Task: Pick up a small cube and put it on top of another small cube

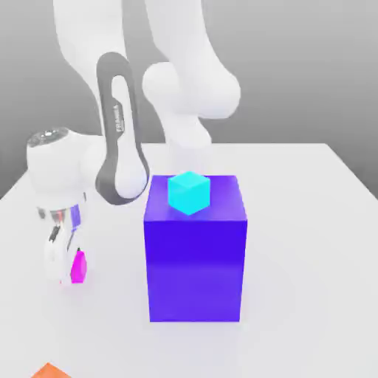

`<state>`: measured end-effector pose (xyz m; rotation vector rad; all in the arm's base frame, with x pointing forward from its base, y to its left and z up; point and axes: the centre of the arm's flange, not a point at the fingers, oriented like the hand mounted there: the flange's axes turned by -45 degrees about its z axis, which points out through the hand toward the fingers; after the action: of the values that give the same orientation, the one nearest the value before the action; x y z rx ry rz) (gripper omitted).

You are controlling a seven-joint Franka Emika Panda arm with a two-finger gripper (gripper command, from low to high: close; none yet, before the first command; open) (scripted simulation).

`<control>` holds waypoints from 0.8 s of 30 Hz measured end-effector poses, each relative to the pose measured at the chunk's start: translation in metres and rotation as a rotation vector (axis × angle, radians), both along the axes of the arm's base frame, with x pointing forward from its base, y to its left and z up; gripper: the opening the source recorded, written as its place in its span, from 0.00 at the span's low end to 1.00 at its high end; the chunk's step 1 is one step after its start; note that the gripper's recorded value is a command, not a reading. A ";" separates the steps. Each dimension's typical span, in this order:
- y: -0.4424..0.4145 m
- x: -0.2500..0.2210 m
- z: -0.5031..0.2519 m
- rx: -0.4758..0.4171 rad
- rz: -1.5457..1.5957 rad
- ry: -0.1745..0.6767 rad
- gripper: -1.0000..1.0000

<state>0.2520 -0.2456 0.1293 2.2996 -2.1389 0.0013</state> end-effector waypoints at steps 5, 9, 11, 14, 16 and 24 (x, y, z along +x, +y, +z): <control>0.000 0.000 0.005 0.000 0.000 -0.001 0.00; -0.001 0.001 0.037 0.001 0.000 -0.001 0.00; -0.001 0.000 0.054 0.001 -0.003 -0.001 0.00; 0.015 0.034 0.066 0.005 0.086 0.014 0.00; 0.034 0.069 0.072 0.007 0.163 0.024 0.00; 0.152 0.208 0.090 -0.005 0.459 0.056 0.00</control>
<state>0.4599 -0.0938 0.2188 2.6903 -1.5384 -0.0564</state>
